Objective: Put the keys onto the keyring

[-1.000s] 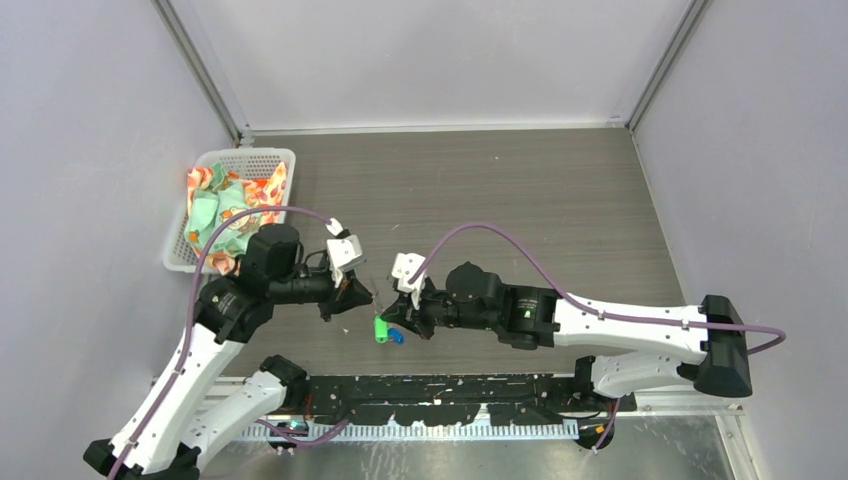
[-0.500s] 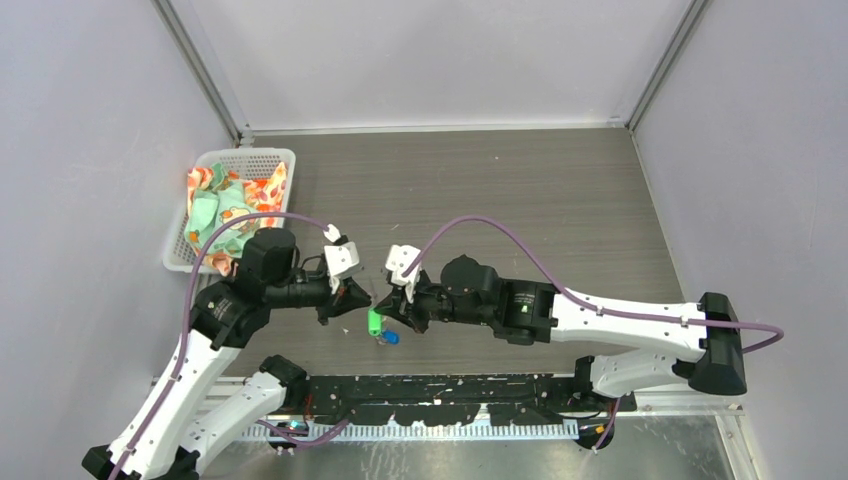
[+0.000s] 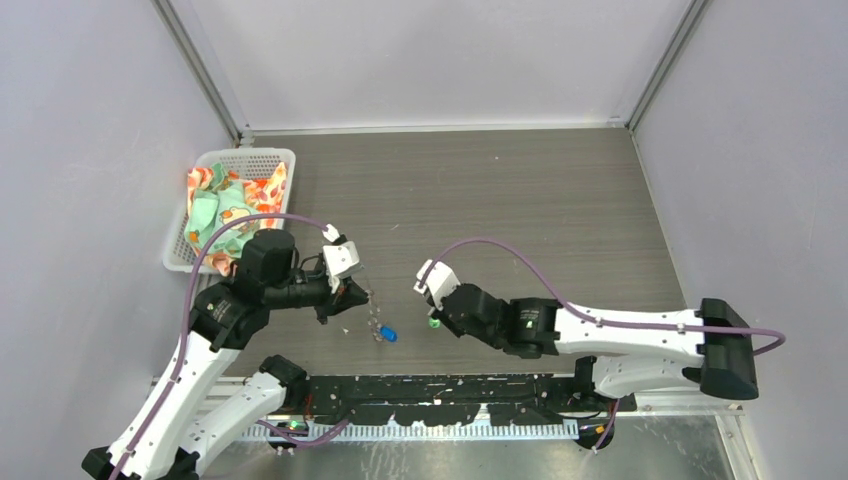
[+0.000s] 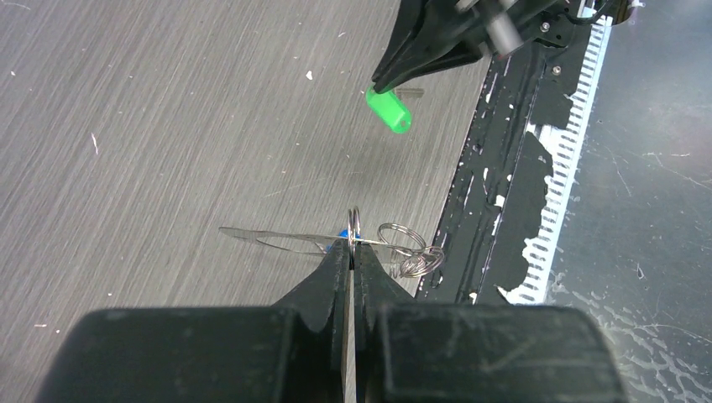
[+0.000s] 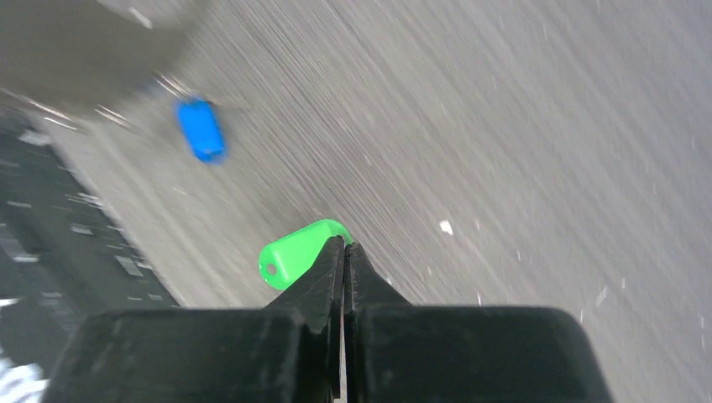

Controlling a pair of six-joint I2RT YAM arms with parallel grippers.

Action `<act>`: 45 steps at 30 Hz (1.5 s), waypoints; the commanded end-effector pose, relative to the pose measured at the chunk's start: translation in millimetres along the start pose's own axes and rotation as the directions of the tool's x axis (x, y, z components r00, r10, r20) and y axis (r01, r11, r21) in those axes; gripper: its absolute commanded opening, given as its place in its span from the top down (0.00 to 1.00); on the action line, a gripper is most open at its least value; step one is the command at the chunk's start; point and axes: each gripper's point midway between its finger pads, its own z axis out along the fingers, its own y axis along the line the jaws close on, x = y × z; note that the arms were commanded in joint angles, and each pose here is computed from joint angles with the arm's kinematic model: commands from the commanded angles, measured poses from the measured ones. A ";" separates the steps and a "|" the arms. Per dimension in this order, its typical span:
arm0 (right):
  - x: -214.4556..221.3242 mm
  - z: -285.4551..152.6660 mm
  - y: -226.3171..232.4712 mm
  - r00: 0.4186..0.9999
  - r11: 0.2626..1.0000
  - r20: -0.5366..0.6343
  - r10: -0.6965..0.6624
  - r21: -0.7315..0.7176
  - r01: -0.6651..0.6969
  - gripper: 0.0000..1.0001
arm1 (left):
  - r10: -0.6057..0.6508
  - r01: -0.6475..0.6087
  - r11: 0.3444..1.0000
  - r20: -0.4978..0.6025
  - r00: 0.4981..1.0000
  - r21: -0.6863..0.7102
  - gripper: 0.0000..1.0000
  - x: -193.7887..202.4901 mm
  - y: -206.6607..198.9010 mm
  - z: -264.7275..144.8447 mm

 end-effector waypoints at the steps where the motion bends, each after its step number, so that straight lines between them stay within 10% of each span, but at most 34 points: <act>1: 52.8 22.8 -28.1 0.995 0.970 -0.008 0.095 0.225 -0.091 0.99 | 0.011 -0.011 1.000 0.033 0.999 -0.017 0.99 -10.3 1.6 -3.8; 11: 104.0 85.6 -11.2 0.976 0.941 -0.017 0.219 0.269 -0.207 0.97 | -0.008 0.008 1.000 0.027 1.000 -0.016 0.99 -9.8 0.3 -4.6; 20: 83.0 41.5 -30.9 0.892 0.867 0.080 0.445 0.213 -0.451 0.13 | -0.034 0.034 0.999 0.031 0.999 -0.011 1.00 -12.9 0.1 -3.6; 31: 111.2 42.4 -3.2 0.882 0.881 0.001 0.471 0.056 -0.470 0.50 | -0.044 0.045 0.999 0.039 0.998 -0.019 1.00 -18.7 2.4 -3.7; 45: 107.3 65.7 -32.5 0.872 0.872 0.012 0.489 0.016 -0.489 0.63 | -0.061 0.062 0.998 0.033 0.998 -0.020 0.99 -18.6 3.5 -2.3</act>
